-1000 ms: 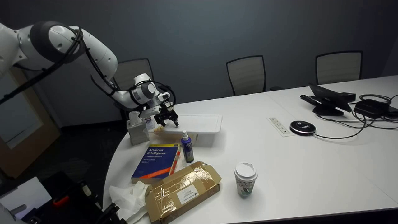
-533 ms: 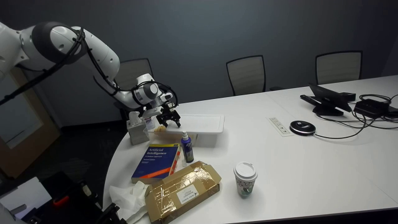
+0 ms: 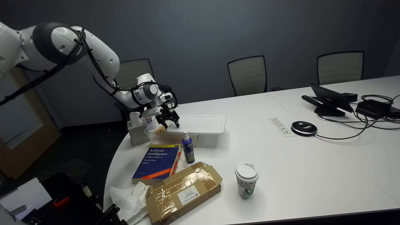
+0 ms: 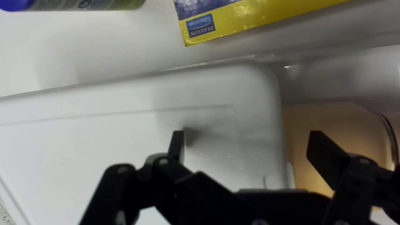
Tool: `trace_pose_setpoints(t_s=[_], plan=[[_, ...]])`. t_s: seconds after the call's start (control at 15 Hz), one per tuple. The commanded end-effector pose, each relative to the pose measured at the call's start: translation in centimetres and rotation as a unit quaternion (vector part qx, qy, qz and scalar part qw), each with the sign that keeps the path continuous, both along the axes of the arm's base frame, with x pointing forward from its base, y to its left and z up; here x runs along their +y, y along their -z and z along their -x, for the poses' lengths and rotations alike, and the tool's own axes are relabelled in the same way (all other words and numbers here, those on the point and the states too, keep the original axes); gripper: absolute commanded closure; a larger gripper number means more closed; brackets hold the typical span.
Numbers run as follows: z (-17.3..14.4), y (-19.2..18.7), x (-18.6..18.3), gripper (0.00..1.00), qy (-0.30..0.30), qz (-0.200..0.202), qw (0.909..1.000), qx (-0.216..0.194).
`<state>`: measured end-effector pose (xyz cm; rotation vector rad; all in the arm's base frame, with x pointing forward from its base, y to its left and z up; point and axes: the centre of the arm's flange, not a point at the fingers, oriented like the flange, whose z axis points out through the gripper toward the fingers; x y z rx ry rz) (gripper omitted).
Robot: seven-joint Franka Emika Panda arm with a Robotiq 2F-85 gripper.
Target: Slide the lid of the bowl to the right
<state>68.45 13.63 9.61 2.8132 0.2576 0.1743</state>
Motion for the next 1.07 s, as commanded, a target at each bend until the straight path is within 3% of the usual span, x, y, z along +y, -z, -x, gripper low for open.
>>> trace_pose_setpoints(t_s=[0.0, 0.2, 0.47, 0.67, 1.0], plan=[[0.5, -2.8, 0.7, 0.0, -0.008, -0.057, 0.9983, 0.007], [0.9, -5.7, 1.7, 0.0, -0.026, -0.097, 0.9948, -0.009], [1.5, -10.8, 3.2, 0.0, -0.04, -0.103, 0.9932, -0.037], [2.7, -14.6, 4.5, 0.0, -0.047, -0.107, 0.9925, -0.037], [4.2, -17.5, 5.8, 0.0, -0.056, -0.112, 0.9916, -0.032]])
